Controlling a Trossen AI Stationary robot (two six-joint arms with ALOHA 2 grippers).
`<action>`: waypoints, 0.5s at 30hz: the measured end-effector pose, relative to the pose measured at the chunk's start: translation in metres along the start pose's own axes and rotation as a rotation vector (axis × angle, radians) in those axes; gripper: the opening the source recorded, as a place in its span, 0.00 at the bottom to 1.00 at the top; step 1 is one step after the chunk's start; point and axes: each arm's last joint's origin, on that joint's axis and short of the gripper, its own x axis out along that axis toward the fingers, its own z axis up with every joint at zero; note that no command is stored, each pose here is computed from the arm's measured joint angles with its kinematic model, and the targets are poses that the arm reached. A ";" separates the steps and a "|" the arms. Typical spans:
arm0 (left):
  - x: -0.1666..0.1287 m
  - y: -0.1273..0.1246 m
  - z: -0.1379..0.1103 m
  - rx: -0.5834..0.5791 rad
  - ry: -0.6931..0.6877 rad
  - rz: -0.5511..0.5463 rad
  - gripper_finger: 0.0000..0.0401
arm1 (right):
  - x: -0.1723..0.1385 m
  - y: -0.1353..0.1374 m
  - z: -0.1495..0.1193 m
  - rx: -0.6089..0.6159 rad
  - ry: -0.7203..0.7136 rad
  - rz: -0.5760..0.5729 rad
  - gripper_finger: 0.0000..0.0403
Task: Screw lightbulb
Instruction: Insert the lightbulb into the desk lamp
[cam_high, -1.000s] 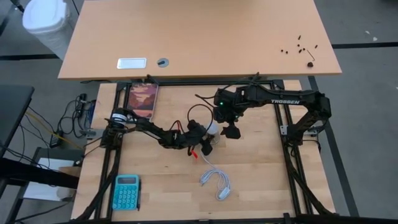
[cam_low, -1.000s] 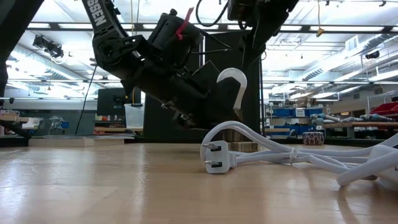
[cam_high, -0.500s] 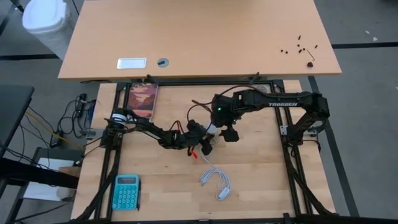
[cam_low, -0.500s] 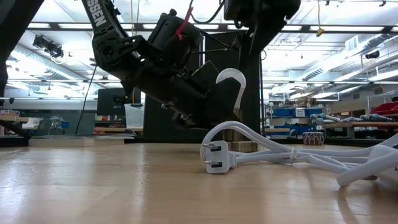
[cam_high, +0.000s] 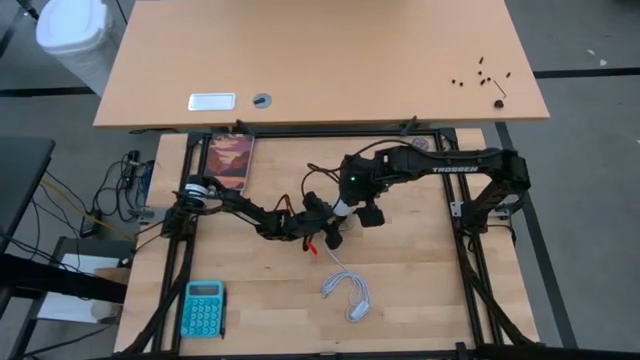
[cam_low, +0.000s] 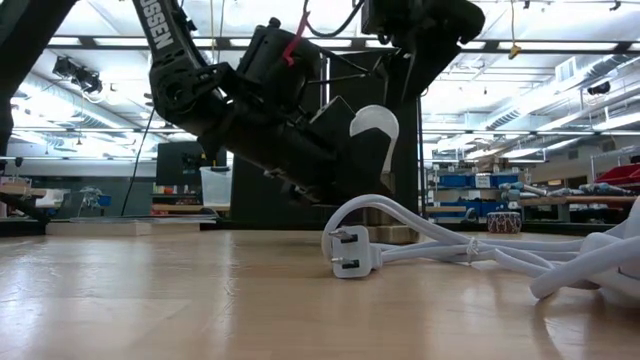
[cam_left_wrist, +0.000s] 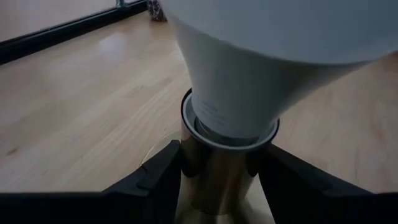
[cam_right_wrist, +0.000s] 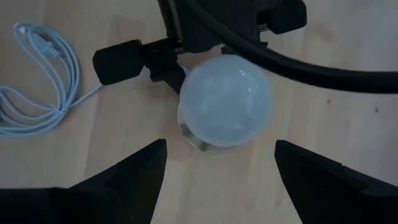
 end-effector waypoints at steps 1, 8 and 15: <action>0.000 0.000 0.000 0.002 0.003 0.001 0.49 | 0.000 0.001 0.000 -0.015 -0.002 -0.002 0.77; 0.000 0.000 0.000 -0.002 0.002 -0.001 0.49 | 0.000 0.008 0.004 -0.099 -0.007 -0.019 0.77; 0.000 0.000 0.000 -0.004 0.002 -0.002 0.49 | -0.001 0.018 0.011 -0.145 -0.037 -0.083 0.83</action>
